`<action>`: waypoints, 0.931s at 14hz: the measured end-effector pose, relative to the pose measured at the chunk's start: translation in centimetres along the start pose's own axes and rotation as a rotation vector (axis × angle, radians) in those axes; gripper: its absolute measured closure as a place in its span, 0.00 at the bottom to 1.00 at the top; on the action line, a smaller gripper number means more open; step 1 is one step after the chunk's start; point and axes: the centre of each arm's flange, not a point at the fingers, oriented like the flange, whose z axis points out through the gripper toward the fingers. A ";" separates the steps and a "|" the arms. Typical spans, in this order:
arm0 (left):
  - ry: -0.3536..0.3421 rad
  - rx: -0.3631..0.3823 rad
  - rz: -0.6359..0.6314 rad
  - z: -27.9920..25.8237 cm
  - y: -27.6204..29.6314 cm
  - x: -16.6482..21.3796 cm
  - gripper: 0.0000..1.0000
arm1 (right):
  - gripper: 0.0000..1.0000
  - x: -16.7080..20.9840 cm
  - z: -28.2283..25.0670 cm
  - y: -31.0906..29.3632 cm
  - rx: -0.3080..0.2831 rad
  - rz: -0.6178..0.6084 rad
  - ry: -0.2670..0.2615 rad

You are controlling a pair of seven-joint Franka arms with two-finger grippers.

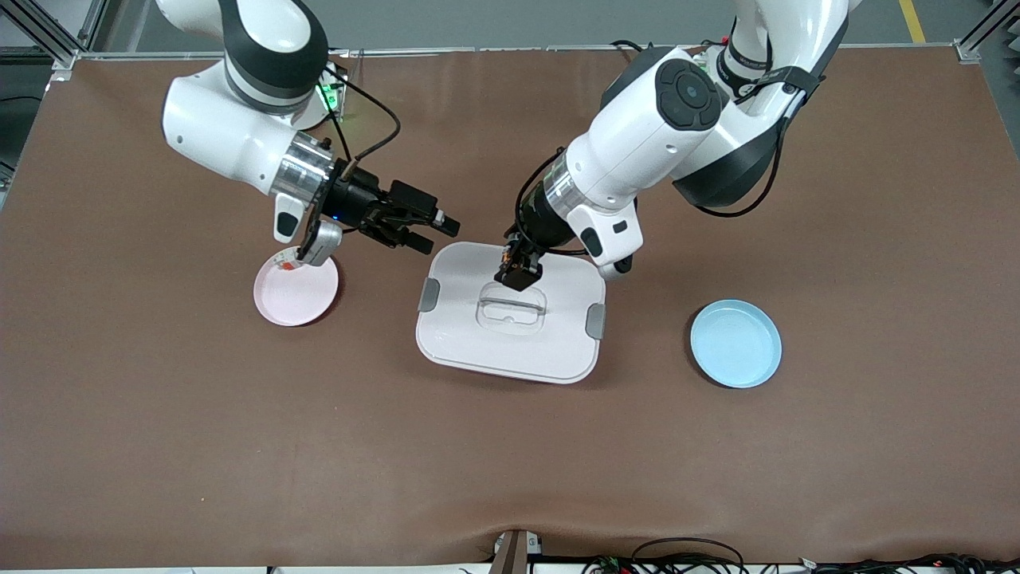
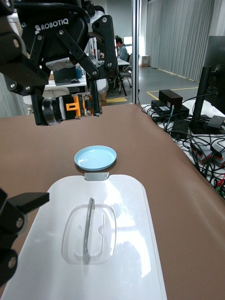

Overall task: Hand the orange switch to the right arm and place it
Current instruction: 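Hold the switch above the box while the right gripper reaches toward it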

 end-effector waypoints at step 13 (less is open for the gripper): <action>-0.001 0.002 0.004 0.1 -0.1 -0.2 0.27 | 0.00 -0.6 5.7 -2.5 0.022 0.019 0.060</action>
